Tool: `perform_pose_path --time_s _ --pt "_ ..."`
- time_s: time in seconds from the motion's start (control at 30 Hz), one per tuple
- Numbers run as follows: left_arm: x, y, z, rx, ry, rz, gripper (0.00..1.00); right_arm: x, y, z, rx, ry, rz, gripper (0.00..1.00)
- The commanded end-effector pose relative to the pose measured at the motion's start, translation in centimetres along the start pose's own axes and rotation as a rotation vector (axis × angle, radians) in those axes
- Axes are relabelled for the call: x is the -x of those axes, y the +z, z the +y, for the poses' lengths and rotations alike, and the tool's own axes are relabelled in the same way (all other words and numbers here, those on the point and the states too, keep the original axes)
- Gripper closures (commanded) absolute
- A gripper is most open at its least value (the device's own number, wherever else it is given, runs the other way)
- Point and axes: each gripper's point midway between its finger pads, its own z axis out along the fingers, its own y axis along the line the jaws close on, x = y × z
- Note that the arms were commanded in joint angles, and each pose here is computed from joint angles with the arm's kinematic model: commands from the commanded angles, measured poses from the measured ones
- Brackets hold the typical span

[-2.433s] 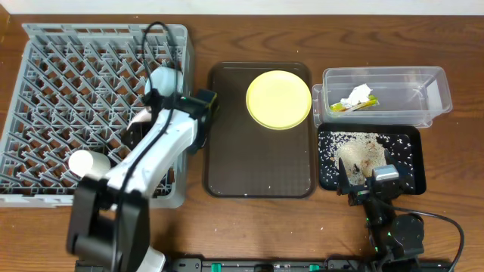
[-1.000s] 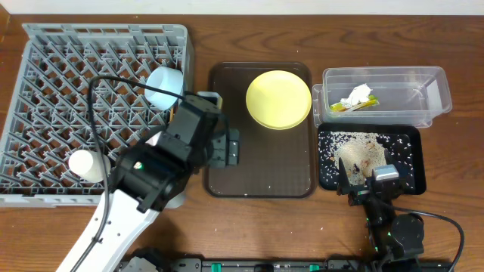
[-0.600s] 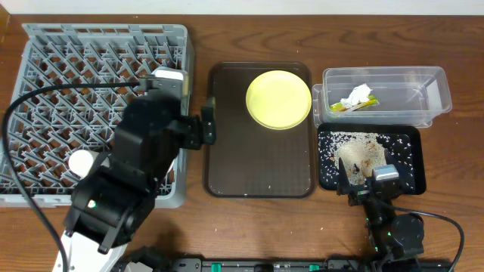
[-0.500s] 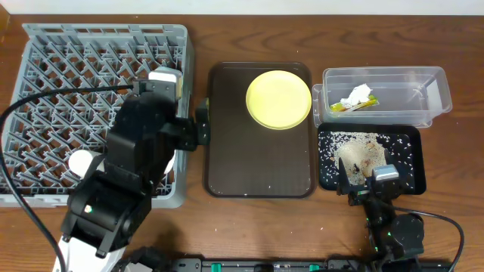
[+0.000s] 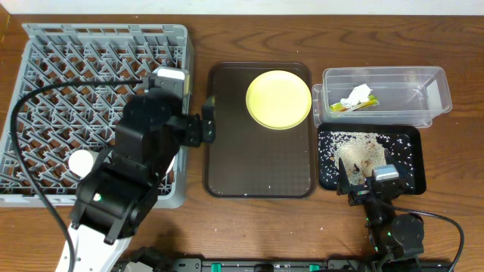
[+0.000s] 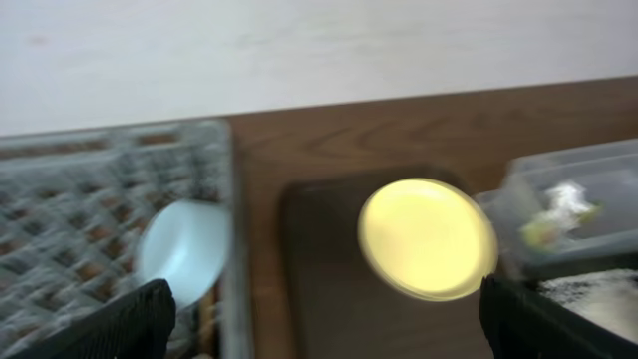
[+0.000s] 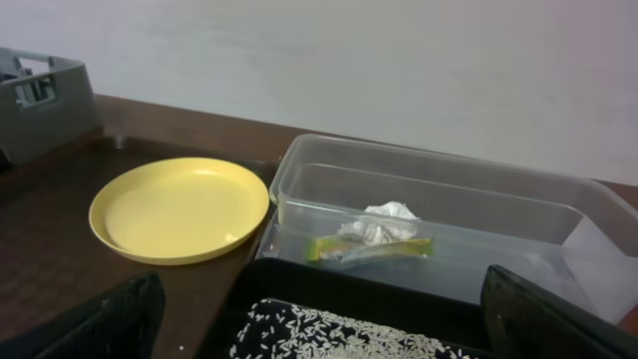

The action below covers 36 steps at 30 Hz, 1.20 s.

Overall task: Sort waste into correct bins and load items into the dishwasher
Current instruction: 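Reach the left gripper to the yellow plate edge and grasp it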

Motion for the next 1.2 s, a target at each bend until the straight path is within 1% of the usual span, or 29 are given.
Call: perform_pose_path --time_s 0.0,0.03,0.13,0.2,0.3,0.4,0.57,0.6,0.67,0.77,0.87,0.93,1.0,1.07,1.17 --pt "-0.2 1.1 -2.7 -0.151 -0.030 0.020 0.03 -0.1 0.0 -0.2 -0.007 0.013 0.000 0.01" --pt "0.0 1.4 -3.0 -0.162 -0.030 0.016 0.03 -0.1 0.0 -0.2 -0.007 0.013 0.000 0.01" --pt "-0.9 2.4 -3.2 -0.170 -0.030 0.059 0.02 -0.1 0.0 -0.2 -0.007 0.013 0.000 0.01" --pt "-1.9 2.5 -5.1 -0.277 -0.046 0.114 0.02 -0.1 0.0 -0.2 -0.007 0.013 0.000 0.01" --pt "-1.3 4.6 -6.2 -0.311 -0.043 0.089 0.02 -0.1 0.0 -0.2 -0.007 0.013 0.000 0.01" --pt "-2.9 8.2 -6.0 -0.235 -0.027 0.149 0.02 -0.1 0.0 -0.2 -0.007 0.013 0.000 0.01" --pt "-8.3 14.1 -6.5 -0.176 -0.003 0.359 0.02 -0.1 0.0 -0.2 -0.007 0.013 0.000 0.01" --pt "-9.4 15.2 -6.2 -0.160 -0.021 0.397 0.02 -0.1 0.0 -0.2 -0.007 0.013 0.000 0.01" --pt "-10.9 17.0 -5.7 -0.134 -0.107 0.456 0.02 -0.1 0.0 -0.2 -0.007 0.013 0.000 0.01" --pt "-12.0 19.6 -5.6 -0.190 -0.206 0.505 0.00 -0.1 0.0 -0.2 -0.007 0.013 0.000 0.01" --pt "-13.0 21.5 -5.6 -0.240 -0.259 0.536 0.01 -0.1 0.0 -0.2 -0.007 0.013 0.000 0.01" --pt "-14.2 22.7 -5.4 -0.252 -0.286 0.566 0.05 -0.1 0.0 -0.2 -0.007 0.013 0.000 0.01" --pt "-15.8 24.1 -4.8 -0.228 -0.326 0.603 0.10 -0.1 0.0 -0.2 -0.007 0.013 0.000 0.01" --pt "-17.2 25.2 -4.5 -0.215 -0.376 0.639 0.12 -0.1 0.0 -0.2 -0.007 0.013 0.000 0.01" --pt "-18.6 26.5 -5.1 -0.264 -0.442 0.670 0.15 -0.1 0.0 -0.2 -0.007 0.013 0.000 0.01"
